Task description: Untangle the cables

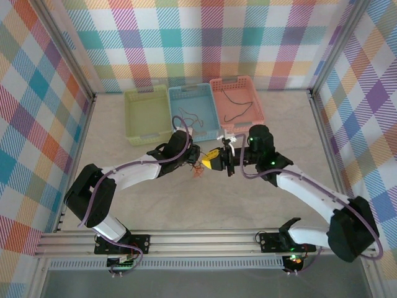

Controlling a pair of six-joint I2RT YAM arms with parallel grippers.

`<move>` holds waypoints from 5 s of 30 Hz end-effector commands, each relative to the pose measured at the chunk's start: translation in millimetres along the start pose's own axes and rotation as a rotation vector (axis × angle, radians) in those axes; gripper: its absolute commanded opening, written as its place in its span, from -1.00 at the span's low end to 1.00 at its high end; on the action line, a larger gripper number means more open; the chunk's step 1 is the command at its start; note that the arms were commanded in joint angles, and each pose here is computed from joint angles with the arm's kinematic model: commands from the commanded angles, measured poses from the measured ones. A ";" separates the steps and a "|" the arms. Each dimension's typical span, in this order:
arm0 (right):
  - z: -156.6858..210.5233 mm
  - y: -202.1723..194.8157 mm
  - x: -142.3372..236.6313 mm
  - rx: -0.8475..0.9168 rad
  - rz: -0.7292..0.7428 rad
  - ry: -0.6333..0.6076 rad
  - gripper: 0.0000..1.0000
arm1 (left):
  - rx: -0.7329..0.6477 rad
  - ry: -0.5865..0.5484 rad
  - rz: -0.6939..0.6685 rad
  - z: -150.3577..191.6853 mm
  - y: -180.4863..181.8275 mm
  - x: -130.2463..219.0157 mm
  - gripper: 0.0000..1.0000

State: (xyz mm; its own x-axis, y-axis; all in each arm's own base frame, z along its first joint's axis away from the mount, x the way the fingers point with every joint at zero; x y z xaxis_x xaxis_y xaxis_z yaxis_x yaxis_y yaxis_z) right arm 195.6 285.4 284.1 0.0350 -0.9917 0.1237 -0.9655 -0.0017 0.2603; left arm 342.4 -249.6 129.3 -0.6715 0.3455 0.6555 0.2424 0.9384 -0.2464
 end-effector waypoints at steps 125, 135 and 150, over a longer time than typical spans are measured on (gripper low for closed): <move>42.6 -130.9 116.5 -0.364 0.655 -0.383 -1.00 | -0.360 0.081 0.385 -22.0 -130.3 71.2 0.65; 37.2 -125.3 113.5 -0.357 0.621 -0.383 -1.00 | -0.461 0.081 0.222 -34.6 -136.0 12.1 0.68; 40.4 -127.0 109.2 -0.366 0.624 -0.366 -1.00 | -0.376 0.015 0.289 -26.9 -137.4 11.8 -1.00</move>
State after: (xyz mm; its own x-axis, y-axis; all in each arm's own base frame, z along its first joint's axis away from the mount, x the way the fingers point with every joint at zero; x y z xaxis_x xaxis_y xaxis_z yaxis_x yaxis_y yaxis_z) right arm 312.5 167.8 216.9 -0.6420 -0.7632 0.0732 -0.6036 0.5620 0.5655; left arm 323.9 -373.9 164.7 -0.4878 0.5433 0.6833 0.6596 0.7421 -0.1193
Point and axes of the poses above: each hand's point on the last joint's axis, 136 mm out from that joint toward the fingers, its own x axis back along the fingers, its own y axis along the line the jaws close on, z = x × y, the point moved 2 cm from there along x, back along the fingers, and after that the axes turned 3 degrees about x, right-handed, at the moved point
